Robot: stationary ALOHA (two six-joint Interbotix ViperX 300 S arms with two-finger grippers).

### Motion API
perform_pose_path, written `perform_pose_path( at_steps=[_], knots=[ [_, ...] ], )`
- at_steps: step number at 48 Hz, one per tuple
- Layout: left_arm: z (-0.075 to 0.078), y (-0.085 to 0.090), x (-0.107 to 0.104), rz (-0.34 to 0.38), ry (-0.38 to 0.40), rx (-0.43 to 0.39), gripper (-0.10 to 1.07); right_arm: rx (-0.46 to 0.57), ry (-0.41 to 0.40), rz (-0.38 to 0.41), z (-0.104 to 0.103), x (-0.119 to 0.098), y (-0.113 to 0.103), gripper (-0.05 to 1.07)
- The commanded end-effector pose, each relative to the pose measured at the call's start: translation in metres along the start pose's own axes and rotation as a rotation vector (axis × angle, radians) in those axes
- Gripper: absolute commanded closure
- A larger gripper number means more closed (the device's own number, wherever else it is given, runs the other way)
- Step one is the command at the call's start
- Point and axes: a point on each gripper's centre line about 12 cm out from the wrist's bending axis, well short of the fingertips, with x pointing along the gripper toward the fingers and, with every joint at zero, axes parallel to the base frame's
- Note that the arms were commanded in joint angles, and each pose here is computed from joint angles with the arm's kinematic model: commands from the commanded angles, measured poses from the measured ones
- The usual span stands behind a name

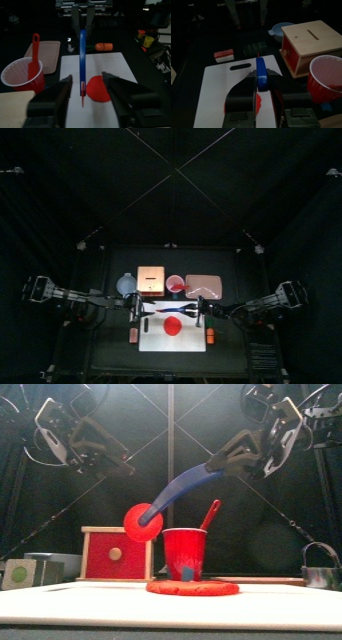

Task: Cut dough in half with pizza cutter

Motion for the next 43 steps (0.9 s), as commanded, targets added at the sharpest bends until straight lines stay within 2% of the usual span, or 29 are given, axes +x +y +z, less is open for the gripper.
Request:
perform_pose_path(
  at_steps=[1,16,29,34,43],
  knots=[
    [0.008,-0.003,0.012,-0.01,-0.039,0.003,-0.01,0.009,-0.043,0.006,0.013,0.0,0.003,0.64],
    [-0.004,0.001,0.063,0.006,0.008,-0.016,-0.04,0.004,-0.04,0.012,0.012,0.0,0.005,0.64],
    [-0.018,0.005,0.082,0.027,0.051,-0.043,-0.02,0.003,-0.034,0.013,0.01,0.0,0.006,0.64],
    [-0.019,0.005,0.083,0.027,0.055,-0.043,0.03,0.0,-0.031,0.014,0.009,0.001,0.006,0.64],
    [-0.022,0.006,0.082,0.036,0.063,-0.056,0.22,0.0,-0.027,0.012,0.008,0.003,0.006,0.64]
  ],
)
